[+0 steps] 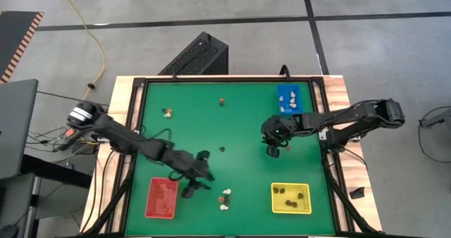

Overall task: Sort Halloween decoration
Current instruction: Put the white skull toy into the blue bin

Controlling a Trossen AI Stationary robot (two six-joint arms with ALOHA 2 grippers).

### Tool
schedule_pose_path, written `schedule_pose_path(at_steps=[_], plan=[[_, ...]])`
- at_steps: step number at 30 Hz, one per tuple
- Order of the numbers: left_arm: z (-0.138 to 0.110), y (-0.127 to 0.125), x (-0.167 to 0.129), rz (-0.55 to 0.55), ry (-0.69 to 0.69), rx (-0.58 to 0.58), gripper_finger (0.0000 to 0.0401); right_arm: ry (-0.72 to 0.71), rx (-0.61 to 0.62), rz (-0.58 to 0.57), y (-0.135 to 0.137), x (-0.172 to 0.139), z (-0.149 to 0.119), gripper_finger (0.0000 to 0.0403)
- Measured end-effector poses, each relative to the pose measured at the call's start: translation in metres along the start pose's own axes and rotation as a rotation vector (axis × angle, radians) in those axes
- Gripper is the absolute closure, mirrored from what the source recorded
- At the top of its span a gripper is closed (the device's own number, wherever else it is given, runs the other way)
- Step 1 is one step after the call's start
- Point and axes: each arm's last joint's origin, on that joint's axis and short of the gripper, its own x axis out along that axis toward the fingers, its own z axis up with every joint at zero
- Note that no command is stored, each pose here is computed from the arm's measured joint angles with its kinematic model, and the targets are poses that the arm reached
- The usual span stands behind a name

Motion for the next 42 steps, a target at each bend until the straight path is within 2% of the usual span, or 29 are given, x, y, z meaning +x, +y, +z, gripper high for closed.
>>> schedule_pose_path(at_steps=[5, 9, 14, 19, 34, 42], plan=[[0.009, 0.014, 0.050, 0.011, 0.112, 0.264, 0.0237, -0.018, -0.029, 0.030, 0.009, 0.000, 0.000, 0.0292], [0.018, 0.023, 0.080, 0.016, 0.220, 0.348, 0.0237, -0.012, -0.050, 0.056, 0.019, -0.001, -0.003, 0.0292], [0.018, 0.028, 0.110, -0.002, 0.305, 0.341, 0.0237, -0.009, -0.099, 0.069, 0.037, -0.003, -0.010, 0.0292], [0.006, 0.030, 0.126, -0.029, 0.373, 0.299, 0.0237, -0.020, -0.144, 0.041, 0.053, -0.005, -0.017, 0.0292], [0.001, 0.031, 0.126, -0.013, 0.428, 0.250, 0.0239, -0.022, -0.189, 0.084, 0.078, -0.012, -0.031, 0.0292], [-0.004, 0.031, 0.131, -0.024, 0.424, 0.233, 0.0268, 0.011, -0.175, 0.089, 0.082, -0.015, -0.038, 0.0292]])
